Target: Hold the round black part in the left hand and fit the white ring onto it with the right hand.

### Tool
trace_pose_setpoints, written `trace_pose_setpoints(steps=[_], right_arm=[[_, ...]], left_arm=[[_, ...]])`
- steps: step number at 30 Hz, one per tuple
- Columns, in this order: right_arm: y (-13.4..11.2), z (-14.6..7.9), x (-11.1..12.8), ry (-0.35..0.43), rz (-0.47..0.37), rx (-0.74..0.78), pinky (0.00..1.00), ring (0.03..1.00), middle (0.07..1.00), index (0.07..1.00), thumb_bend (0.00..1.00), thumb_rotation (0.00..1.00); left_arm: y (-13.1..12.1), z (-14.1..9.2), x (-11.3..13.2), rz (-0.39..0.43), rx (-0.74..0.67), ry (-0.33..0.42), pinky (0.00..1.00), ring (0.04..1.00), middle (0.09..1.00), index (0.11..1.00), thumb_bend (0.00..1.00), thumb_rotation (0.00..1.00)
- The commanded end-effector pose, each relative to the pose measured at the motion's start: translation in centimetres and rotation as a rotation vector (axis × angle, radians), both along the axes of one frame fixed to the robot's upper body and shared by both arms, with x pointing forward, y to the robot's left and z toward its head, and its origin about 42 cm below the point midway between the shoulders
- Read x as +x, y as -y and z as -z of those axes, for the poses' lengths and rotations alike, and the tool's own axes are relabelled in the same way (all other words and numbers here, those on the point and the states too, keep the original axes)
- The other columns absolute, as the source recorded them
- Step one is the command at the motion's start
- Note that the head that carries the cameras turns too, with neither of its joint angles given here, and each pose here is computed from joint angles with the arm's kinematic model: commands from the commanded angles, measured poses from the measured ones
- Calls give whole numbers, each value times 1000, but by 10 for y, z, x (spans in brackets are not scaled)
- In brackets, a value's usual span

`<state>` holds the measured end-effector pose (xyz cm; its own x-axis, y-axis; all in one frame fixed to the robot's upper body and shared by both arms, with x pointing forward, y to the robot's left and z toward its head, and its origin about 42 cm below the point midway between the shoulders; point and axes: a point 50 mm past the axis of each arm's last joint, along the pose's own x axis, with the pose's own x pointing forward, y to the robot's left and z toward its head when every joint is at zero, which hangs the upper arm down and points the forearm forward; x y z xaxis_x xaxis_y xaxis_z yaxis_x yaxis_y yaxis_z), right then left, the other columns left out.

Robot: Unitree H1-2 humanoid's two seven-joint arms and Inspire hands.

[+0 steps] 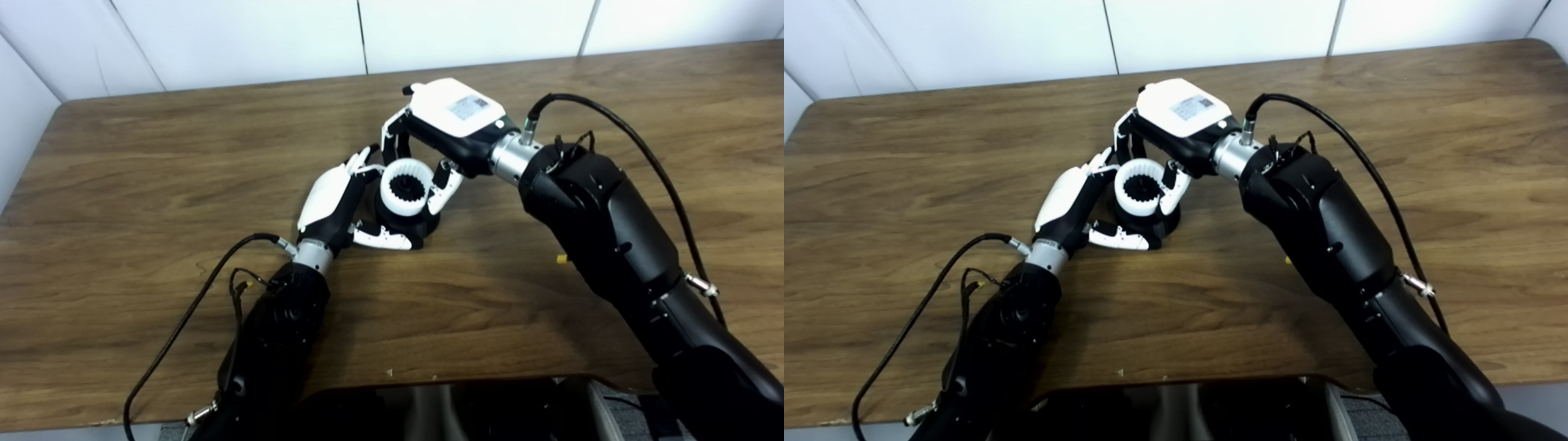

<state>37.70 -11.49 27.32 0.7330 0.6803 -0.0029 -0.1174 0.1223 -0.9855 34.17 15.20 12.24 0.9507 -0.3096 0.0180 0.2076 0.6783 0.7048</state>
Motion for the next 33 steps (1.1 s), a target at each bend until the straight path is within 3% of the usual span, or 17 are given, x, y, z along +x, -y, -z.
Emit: trace_pose_setpoints(steps=[1,33], right_arm=[[-11,-19,5,62,-32,13,963,733,489,492,526,12],[-9,-7,26,69,-24,-74,940,711,490,493,526,13]], left_arm=[[5,-10,5,10,10,41,1000,1000,1000,606,979,287],[3,-14,8,3,8,33,1000,1000,1000,613,964,279]])
